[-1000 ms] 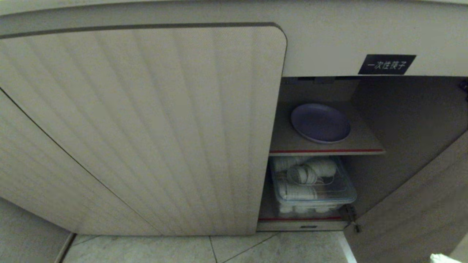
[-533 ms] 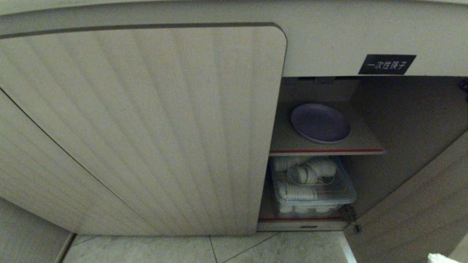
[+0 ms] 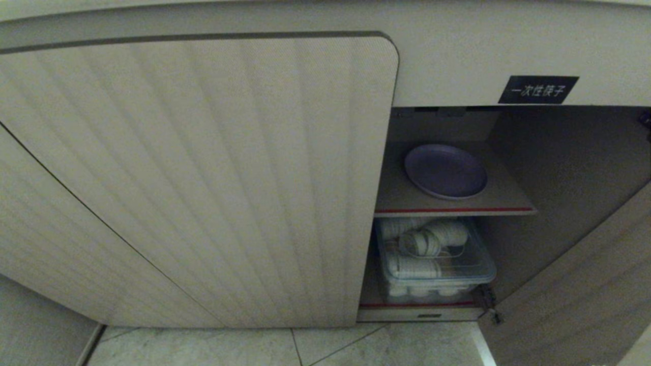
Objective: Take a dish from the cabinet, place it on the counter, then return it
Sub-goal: Take the plate from the cabinet
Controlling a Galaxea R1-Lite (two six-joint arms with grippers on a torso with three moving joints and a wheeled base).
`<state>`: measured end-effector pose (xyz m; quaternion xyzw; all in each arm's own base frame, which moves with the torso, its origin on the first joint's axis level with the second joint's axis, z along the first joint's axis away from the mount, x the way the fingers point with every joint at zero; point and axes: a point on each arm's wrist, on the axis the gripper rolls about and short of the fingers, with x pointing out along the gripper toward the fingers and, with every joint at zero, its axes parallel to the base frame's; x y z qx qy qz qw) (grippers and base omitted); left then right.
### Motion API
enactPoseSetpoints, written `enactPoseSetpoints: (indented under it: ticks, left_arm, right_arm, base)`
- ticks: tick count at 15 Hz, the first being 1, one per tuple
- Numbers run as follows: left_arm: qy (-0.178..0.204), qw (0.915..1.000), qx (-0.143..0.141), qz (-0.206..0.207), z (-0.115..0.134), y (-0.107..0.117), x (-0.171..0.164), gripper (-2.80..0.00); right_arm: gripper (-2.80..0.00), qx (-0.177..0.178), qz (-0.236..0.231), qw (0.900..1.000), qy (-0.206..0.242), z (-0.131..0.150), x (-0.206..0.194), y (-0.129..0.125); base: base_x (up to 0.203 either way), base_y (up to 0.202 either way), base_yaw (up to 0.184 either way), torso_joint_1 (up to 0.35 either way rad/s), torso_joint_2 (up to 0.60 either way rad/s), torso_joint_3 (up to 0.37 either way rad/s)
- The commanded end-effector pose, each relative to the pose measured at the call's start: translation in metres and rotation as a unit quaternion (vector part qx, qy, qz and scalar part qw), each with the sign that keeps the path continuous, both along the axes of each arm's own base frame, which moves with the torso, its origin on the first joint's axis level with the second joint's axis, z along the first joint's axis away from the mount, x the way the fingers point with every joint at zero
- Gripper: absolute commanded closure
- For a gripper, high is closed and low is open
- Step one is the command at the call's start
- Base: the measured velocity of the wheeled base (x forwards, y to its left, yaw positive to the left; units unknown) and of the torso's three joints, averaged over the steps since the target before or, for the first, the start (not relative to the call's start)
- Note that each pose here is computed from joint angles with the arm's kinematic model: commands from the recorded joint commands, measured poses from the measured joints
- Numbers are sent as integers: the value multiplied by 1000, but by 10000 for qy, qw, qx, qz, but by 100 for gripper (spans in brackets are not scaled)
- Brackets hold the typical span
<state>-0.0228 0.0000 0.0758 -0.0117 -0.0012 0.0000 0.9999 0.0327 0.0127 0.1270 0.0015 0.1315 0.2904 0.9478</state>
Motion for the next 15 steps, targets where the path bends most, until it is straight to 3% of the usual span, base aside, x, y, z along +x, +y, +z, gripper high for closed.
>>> enactPoseSetpoints:
  ticks: [1, 15]
  left_arm:
    - [-4, 10000, -2, 0, 0, 0, 0, 0]
    - [-8, 10000, -6, 0, 0, 0, 0, 0]
  right_arm:
    - [0, 106, -17, 9999, 99, 2, 1, 0]
    - [0, 106, -42, 9948, 1016, 11, 48, 1]
  base:
    - [0, 0, 0, 0, 0, 0]
    - [0, 0, 0, 0, 0, 0]
